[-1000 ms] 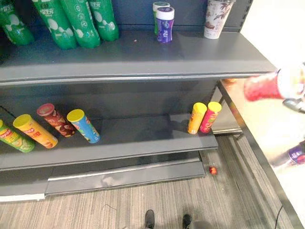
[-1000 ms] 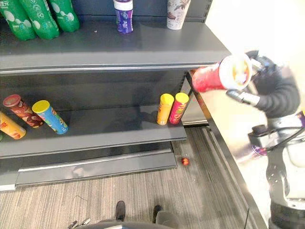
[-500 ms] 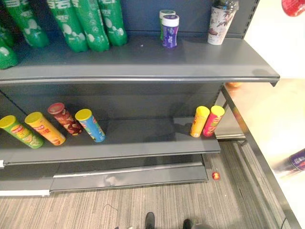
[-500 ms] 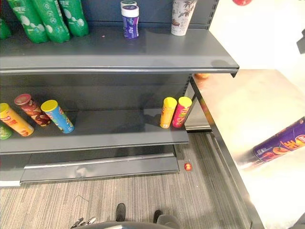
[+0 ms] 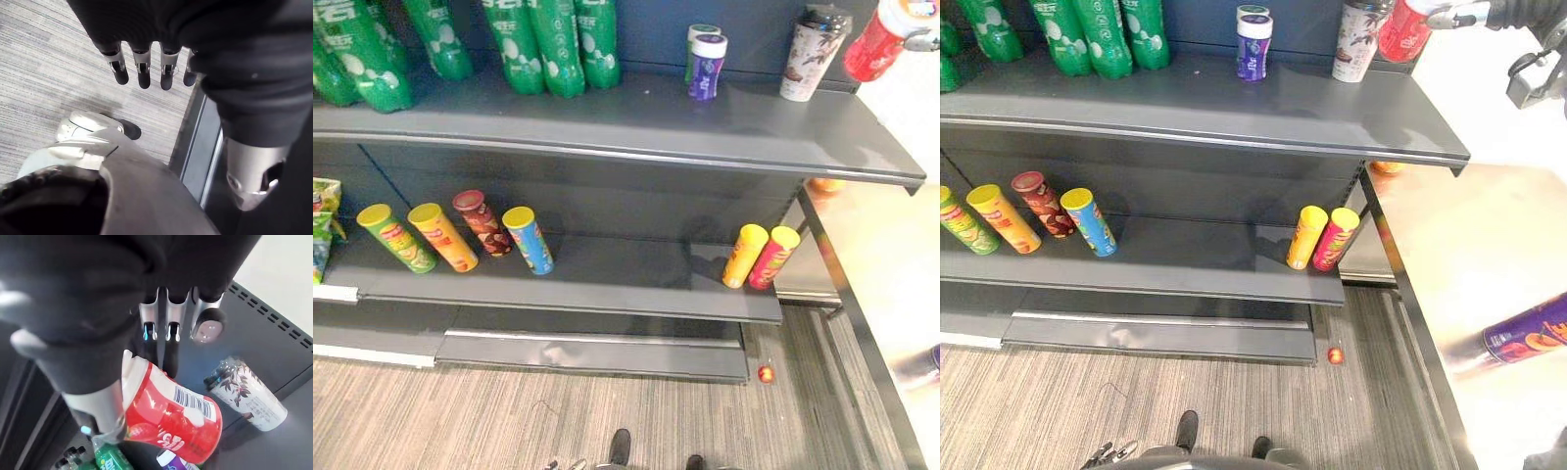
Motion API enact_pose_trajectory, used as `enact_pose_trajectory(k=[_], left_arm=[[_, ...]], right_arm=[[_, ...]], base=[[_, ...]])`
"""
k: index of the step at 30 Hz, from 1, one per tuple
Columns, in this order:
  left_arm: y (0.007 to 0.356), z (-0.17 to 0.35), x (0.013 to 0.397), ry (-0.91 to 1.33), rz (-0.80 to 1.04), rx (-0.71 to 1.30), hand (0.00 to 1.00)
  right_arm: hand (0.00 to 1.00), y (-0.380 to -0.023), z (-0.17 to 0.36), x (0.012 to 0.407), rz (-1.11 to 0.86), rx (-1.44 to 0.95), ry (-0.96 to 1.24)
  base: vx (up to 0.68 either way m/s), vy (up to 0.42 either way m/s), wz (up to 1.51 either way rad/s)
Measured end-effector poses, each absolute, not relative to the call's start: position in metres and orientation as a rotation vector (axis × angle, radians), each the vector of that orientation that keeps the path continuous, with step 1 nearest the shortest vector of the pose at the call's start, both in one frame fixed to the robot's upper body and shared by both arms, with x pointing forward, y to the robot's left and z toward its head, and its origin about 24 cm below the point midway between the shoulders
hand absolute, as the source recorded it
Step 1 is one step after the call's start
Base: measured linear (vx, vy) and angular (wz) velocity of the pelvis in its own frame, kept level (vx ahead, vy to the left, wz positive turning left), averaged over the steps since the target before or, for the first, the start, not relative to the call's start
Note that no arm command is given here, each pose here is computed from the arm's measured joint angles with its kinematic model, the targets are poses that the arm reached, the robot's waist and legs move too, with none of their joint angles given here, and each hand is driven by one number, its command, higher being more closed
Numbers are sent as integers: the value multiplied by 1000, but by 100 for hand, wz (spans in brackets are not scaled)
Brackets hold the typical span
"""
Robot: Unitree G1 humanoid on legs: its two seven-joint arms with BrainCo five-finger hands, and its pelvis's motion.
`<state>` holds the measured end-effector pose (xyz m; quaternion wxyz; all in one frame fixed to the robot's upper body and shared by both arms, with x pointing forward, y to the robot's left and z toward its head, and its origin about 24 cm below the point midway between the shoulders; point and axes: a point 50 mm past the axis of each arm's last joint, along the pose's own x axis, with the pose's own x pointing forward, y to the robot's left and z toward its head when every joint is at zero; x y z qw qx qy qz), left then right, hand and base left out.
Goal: Put the gum and the chips on the shelf.
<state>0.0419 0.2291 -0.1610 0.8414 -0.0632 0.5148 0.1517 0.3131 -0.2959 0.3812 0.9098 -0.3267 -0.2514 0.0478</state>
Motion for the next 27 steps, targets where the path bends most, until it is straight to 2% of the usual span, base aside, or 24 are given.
enact_pose_trajectory(k=[4,10,20,27], left_arm=[[229,-160,49,1072,310,-133,0],[228,-159,59,1053,286,-132,0],[231,-159,59,1058,265,-121,0],[232,-158,62,1052,264,-119,0]], right_arm=[[100,-303,376,327,70,-667,-397],[100,-295,368,351,80,-624,-300],[100,-279,346,376,95,-548,-210],[100,-256,349,385,154,-530,-236]], base=[[8,-18,11],[-5,-22,12],[14,-24,11],[21,-8,6]])
